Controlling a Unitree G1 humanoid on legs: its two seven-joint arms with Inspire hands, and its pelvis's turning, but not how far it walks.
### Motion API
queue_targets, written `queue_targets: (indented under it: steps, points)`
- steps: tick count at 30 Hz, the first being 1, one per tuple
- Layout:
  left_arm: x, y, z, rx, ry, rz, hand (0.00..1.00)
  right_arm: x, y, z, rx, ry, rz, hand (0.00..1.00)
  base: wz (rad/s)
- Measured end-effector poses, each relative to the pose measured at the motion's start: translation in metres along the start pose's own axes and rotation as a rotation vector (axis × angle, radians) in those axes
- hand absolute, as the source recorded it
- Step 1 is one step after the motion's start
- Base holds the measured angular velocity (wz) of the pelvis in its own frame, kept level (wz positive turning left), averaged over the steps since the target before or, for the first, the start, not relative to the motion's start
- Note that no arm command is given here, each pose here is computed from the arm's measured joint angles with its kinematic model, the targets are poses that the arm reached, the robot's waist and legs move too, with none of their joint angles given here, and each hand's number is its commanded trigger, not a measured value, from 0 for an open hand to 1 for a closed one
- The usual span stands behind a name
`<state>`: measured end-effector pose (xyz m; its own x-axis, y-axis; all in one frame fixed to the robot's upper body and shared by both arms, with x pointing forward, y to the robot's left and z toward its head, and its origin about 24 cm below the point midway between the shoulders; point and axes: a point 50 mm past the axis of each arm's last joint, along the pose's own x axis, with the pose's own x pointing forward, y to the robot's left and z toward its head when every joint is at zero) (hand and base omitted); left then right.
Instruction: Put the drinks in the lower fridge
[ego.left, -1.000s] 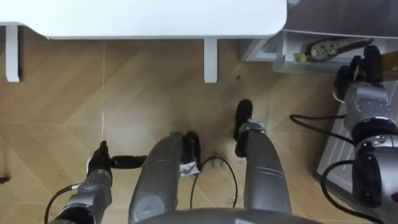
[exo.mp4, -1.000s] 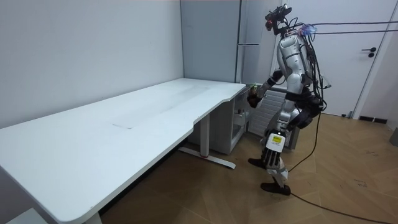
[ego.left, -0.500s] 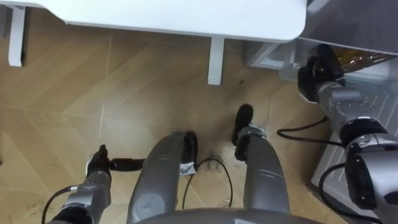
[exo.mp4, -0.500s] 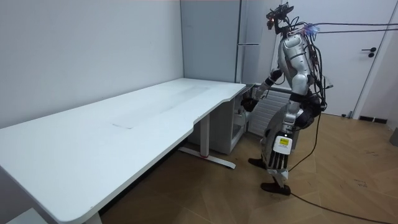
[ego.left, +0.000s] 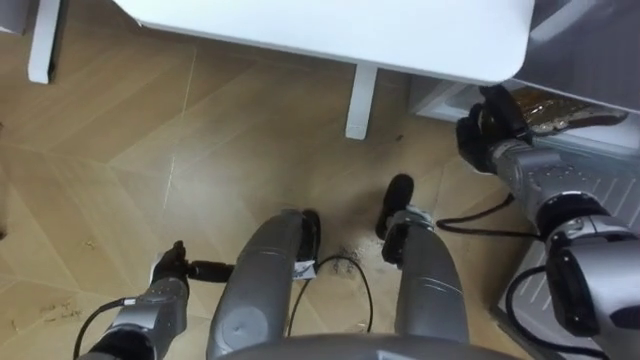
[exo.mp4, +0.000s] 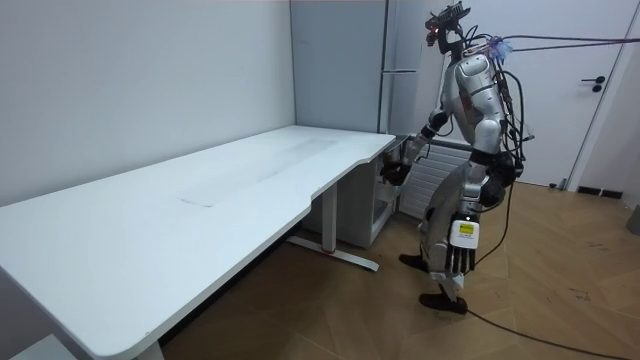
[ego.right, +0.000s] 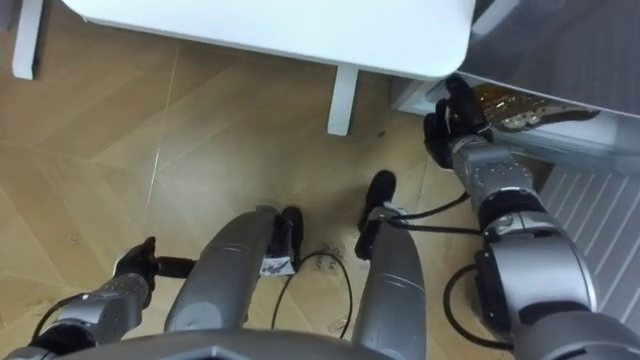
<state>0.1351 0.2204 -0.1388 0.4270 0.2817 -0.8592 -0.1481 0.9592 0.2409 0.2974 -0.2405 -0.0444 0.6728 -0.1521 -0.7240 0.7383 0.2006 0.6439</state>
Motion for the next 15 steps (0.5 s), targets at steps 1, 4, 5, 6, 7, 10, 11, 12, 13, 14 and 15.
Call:
queue_targets:
  steps: [1,4,5,6,7,10,11,12,13,14,15]
  points:
    - [0.0,0.0,0.0,0.0,0.0,0.0,0.0,0.0,0.0,0.0,-0.011,-0.002,0.004,0.0,0.09]
    - [0.0,0.0,0.0,0.0,-0.001,-0.002,0.0,0.0,0.006,-0.002,-0.066,-0.001,0.028,0.0,0.11]
    - [-0.001,-0.001,0.0,0.0,0.0,-0.003,0.0,0.0,0.006,-0.002,-0.073,0.006,0.027,0.0,0.13]
    - [-0.001,-0.001,0.0,0.001,0.002,-0.003,0.0,0.0,0.006,-0.001,-0.076,0.007,0.031,0.0,0.15]
    - [-0.001,-0.001,0.0,0.001,0.001,-0.004,0.0,0.0,0.006,-0.001,-0.079,0.005,0.033,0.0,0.15]
    - [-0.001,-0.001,0.001,-0.003,-0.004,-0.006,0.0,-0.001,0.007,0.005,-0.084,-0.009,0.038,0.0,0.06]
    - [-0.001,-0.001,0.001,-0.005,-0.005,-0.006,0.0,-0.001,0.008,0.008,-0.089,-0.013,0.045,0.0,0.0]
    - [-0.001,-0.001,0.001,-0.006,-0.005,-0.006,0.0,-0.001,0.008,0.008,-0.094,-0.006,0.049,0.0,-0.04]
    - [-0.001,-0.001,0.001,-0.006,-0.005,-0.006,0.0,-0.001,0.008,0.008,-0.097,-0.001,0.053,0.0,0.0]
    - [-0.001,-0.001,0.001,-0.006,-0.007,-0.007,0.0,-0.001,0.008,0.007,-0.102,0.002,0.059,0.0,0.0]
    - [-0.001,-0.001,0.002,-0.006,-0.012,-0.007,0.0,-0.001,0.008,0.007,-0.108,0.005,0.065,0.0,0.0]
